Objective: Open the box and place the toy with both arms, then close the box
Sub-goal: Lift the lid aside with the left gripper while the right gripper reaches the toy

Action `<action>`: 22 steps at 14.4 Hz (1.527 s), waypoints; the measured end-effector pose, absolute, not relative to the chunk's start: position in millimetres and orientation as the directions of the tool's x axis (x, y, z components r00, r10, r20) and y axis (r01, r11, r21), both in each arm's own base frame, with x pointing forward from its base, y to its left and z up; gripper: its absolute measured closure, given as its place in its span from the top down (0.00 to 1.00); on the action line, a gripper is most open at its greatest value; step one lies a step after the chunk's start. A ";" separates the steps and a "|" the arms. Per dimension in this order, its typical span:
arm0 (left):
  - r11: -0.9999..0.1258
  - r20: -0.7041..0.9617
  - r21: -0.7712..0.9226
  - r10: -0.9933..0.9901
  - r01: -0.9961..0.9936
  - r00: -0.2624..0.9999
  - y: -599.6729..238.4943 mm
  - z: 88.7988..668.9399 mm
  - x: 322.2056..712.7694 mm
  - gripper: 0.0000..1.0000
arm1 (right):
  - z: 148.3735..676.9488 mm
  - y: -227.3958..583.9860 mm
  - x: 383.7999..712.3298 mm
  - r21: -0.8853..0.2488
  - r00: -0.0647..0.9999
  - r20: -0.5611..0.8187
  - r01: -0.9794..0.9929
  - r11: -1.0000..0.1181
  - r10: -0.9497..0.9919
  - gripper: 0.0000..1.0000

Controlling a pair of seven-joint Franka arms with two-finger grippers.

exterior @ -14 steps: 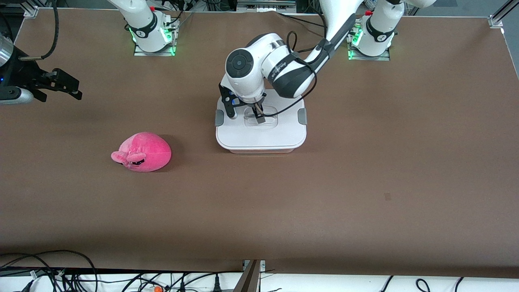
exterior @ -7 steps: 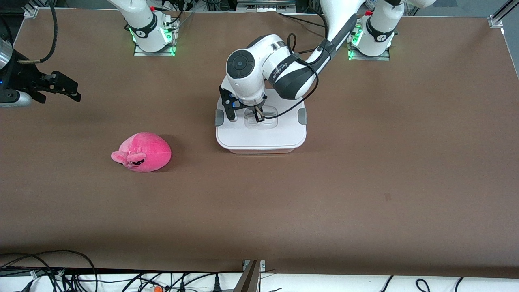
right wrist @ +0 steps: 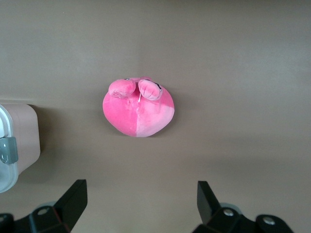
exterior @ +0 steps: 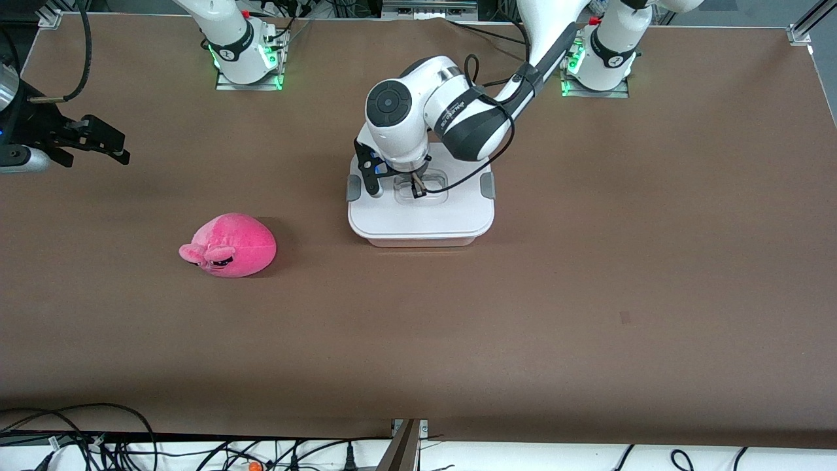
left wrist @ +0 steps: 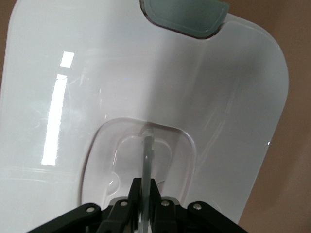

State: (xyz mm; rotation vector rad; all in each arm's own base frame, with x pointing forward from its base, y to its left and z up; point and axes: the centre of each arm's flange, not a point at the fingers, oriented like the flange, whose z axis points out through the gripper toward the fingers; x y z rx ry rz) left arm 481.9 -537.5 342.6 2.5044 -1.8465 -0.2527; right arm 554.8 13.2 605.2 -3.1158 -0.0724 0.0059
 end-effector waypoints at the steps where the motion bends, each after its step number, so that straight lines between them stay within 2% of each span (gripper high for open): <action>1: -0.300 -0.118 0.112 -0.951 -0.947 0.287 -537.5 342.7 481.9 0.08 | 605.2 13.2 554.8 -0.025 0.999 -0.003 0.046 -0.999 0.046 1.00; 5: -0.309 -0.116 0.115 -0.948 -0.944 0.296 -533.9 349.6 487.3 0.08 | 606.3 11.7 555.5 -0.007 0.999 0.004 0.048 -0.999 0.048 1.00; 9: -0.343 -0.147 0.145 -0.935 -0.928 0.322 -521.0 381.2 495.5 0.08 | 607.5 13.4 556.9 -0.005 0.999 0.016 0.051 -0.999 0.051 1.00; 13: -0.382 -0.198 0.177 -0.917 -0.907 0.347 -495.1 398.2 507.4 0.08 | 593.8 13.5 570.0 -0.002 0.998 0.030 0.050 -0.999 0.050 1.00; 18: -0.486 -0.275 0.263 -0.866 -0.833 0.418 -396.3 459.6 542.8 0.08 | 529.8 12.8 597.6 0.011 0.997 -0.063 0.048 -0.999 0.048 1.00; 22: -0.427 -0.282 0.351 -0.897 -0.833 0.341 -293.9 493.1 573.5 0.08 | 460.2 19.0 621.4 -0.019 0.989 -0.140 0.045 -0.999 0.047 1.00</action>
